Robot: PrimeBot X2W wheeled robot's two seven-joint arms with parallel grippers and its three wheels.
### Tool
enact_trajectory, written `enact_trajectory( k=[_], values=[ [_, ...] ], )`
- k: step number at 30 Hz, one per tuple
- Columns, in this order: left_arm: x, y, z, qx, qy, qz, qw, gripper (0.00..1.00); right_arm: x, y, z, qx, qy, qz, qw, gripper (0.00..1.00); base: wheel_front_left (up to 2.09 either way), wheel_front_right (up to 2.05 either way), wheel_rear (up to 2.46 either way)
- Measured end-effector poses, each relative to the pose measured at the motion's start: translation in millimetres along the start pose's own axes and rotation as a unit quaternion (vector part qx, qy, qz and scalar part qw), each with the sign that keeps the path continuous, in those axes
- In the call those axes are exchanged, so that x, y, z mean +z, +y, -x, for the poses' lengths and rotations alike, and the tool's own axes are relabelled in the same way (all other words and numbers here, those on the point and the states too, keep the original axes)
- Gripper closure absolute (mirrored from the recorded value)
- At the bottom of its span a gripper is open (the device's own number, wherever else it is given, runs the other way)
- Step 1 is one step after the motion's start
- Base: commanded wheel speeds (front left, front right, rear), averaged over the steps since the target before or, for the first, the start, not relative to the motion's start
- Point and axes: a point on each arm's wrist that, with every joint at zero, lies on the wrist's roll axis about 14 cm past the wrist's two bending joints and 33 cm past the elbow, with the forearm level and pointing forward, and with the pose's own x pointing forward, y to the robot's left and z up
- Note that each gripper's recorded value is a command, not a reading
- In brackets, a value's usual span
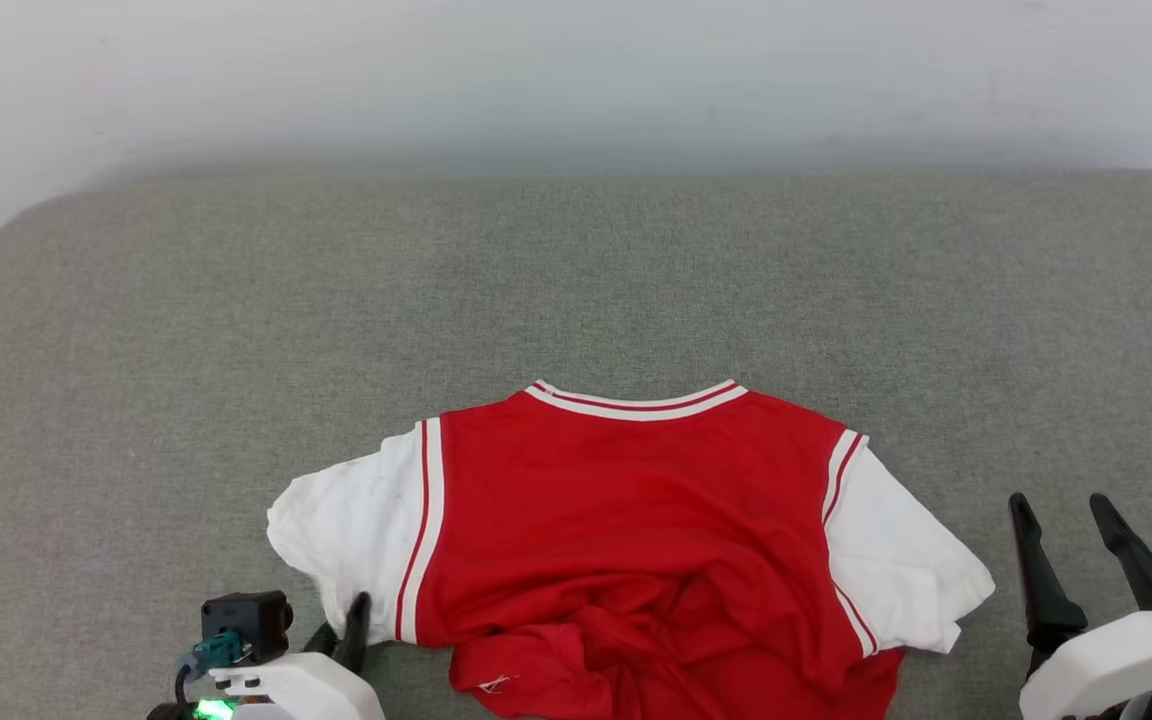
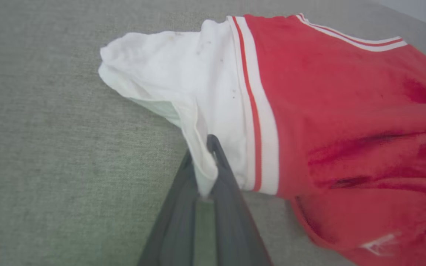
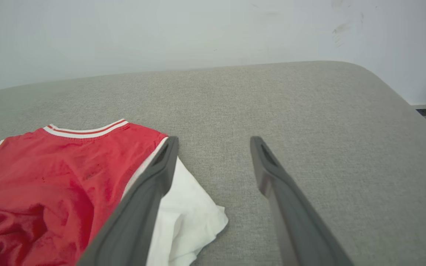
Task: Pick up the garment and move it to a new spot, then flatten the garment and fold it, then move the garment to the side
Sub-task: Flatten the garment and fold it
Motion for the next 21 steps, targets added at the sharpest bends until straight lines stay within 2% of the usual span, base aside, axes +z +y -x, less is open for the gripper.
enact_trajectory(
  k=[4, 12, 17, 21],
  values=[
    [27, -5, 3, -0.007, -0.073, -0.014, 0.997, 0.00, -1, 0, 4, 0.000, 0.010, 0.009, 1.000, 0.00, 0.00, 0.00, 0.00],
    [85, -20, 16, -0.021, -0.196, -0.046, 0.979, 0.00, -8, -2, 18, -0.003, 0.042, 0.008, 0.999, 0.00, 0.00, 0.00, 0.00],
    [125, -34, 32, -0.032, -0.273, -0.063, 0.959, 0.00, -35, -13, 30, -0.016, 0.113, 0.001, 0.993, 0.00, 0.00, 0.00, 0.00],
    [126, -38, 38, -0.034, -0.286, -0.066, 0.955, 0.00, -57, -22, 34, -0.018, 0.178, 0.002, 0.984, 0.00, 0.00, 0.00, 0.00]
  ],
)
